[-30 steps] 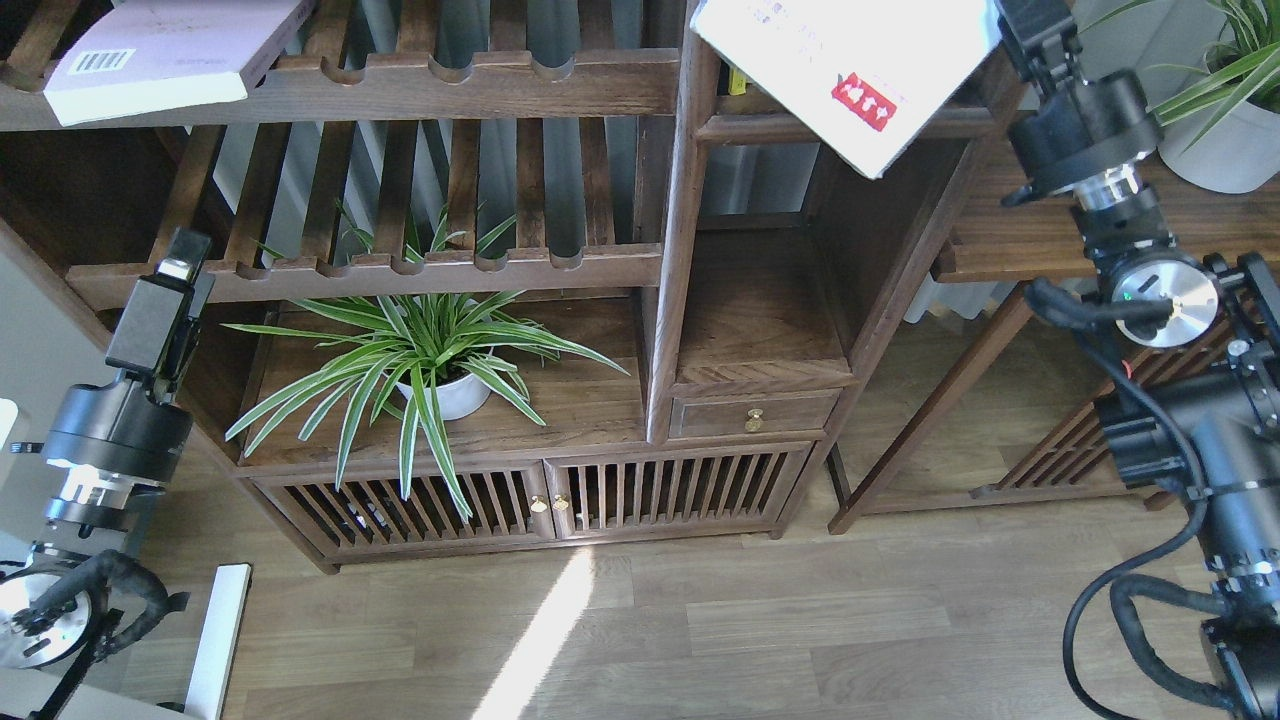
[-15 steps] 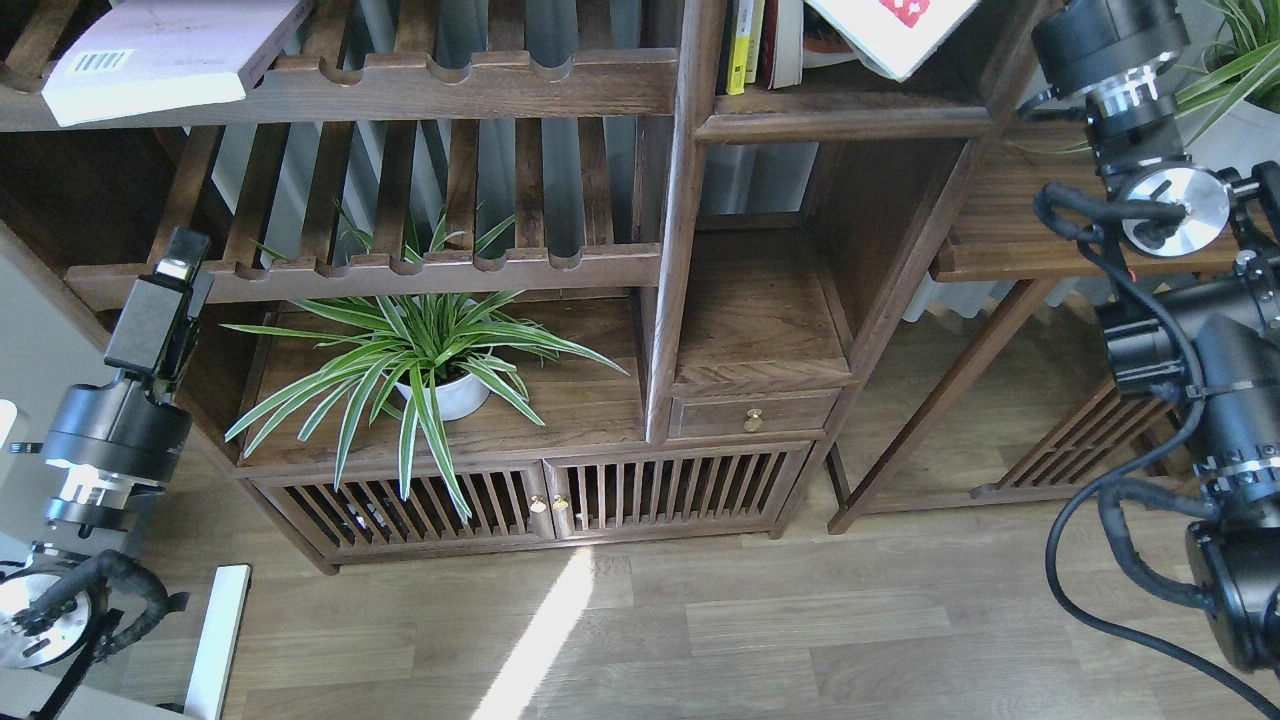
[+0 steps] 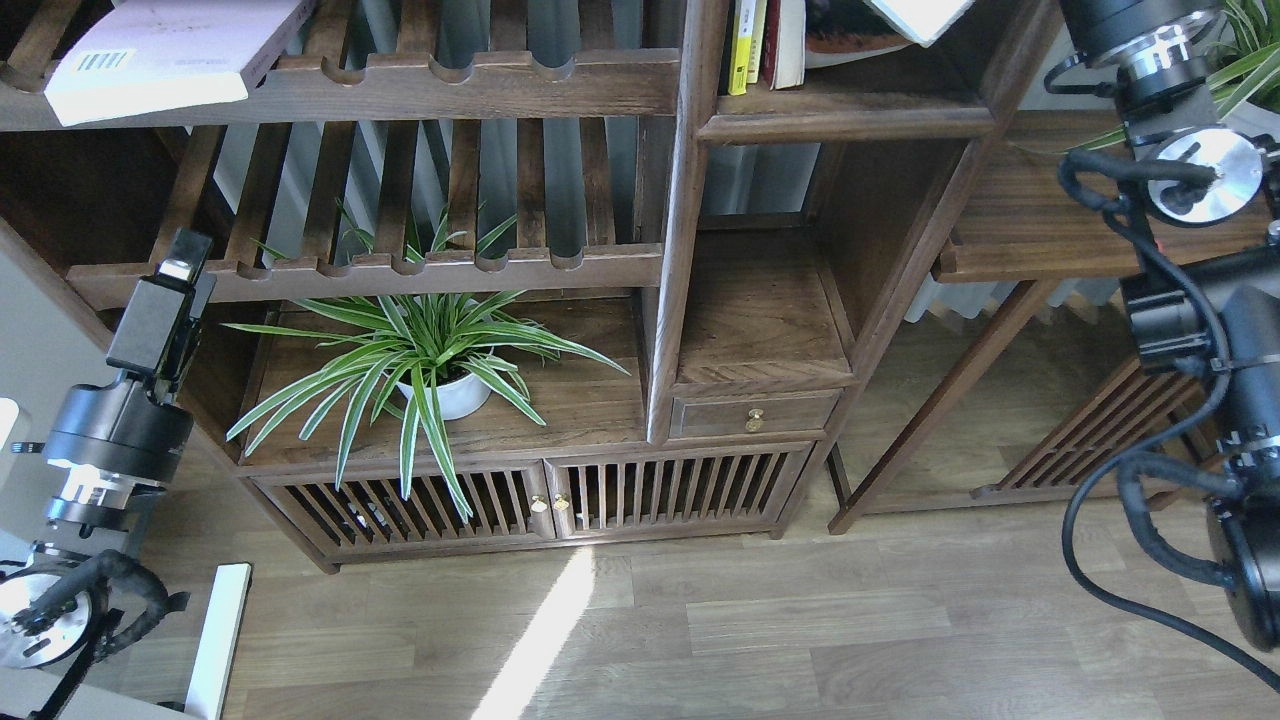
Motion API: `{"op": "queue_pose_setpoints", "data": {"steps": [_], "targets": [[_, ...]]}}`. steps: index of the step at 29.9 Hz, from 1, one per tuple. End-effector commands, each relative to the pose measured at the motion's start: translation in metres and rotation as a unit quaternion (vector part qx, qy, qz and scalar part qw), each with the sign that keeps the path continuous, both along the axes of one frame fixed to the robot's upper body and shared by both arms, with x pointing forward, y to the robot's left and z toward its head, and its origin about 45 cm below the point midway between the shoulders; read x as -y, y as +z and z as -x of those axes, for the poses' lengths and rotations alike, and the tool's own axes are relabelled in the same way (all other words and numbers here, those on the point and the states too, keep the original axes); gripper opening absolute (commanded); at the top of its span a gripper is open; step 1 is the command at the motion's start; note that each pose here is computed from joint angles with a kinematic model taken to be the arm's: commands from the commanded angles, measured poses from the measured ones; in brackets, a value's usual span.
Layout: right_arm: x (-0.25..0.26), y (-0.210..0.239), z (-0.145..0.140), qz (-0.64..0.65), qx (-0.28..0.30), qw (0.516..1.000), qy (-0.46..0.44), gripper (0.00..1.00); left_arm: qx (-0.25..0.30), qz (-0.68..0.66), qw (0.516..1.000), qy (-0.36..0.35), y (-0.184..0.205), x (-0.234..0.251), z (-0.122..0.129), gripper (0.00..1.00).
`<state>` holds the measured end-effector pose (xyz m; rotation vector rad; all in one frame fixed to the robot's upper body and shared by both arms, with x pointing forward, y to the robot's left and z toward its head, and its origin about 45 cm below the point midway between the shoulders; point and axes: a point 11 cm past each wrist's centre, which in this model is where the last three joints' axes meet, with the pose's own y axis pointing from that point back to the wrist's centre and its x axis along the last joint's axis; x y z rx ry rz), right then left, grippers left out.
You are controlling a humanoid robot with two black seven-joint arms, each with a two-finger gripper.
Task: Organize books on shelf
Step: 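Carry the white book up toward the upper compartment with the right gripper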
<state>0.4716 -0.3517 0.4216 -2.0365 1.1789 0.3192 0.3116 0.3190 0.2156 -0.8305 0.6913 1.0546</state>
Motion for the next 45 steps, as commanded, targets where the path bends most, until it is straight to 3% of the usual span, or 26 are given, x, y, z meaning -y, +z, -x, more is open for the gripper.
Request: {"op": "queue_pose_setpoints", "data": {"steps": [1,11,21,37,45], "targets": [[0.004,-0.002,0.012,0.039,-0.005,0.999,0.008,0.04,0.0,0.001,1.0,-0.001,0.0,0.001,0.0,0.98],[-0.012,-0.023,0.029,0.109,-0.028,0.993,0.037,0.02,-0.003,0.003,1.0,0.001,-0.003,0.001,0.001,0.98],[-0.003,-0.019,0.017,0.17,-0.079,0.982,-0.02,0.02,-0.003,0.004,1.0,0.001,-0.003,0.002,0.001,0.98],[-0.002,0.014,-0.008,0.219,-0.072,0.969,-0.094,0.02,-0.005,0.005,1.0,0.004,-0.004,0.0,0.002,0.98],[-0.013,0.009,-0.015,0.23,-0.079,0.964,-0.107,0.02,-0.007,0.006,1.0,0.005,-0.006,0.001,0.004,0.98]]}}
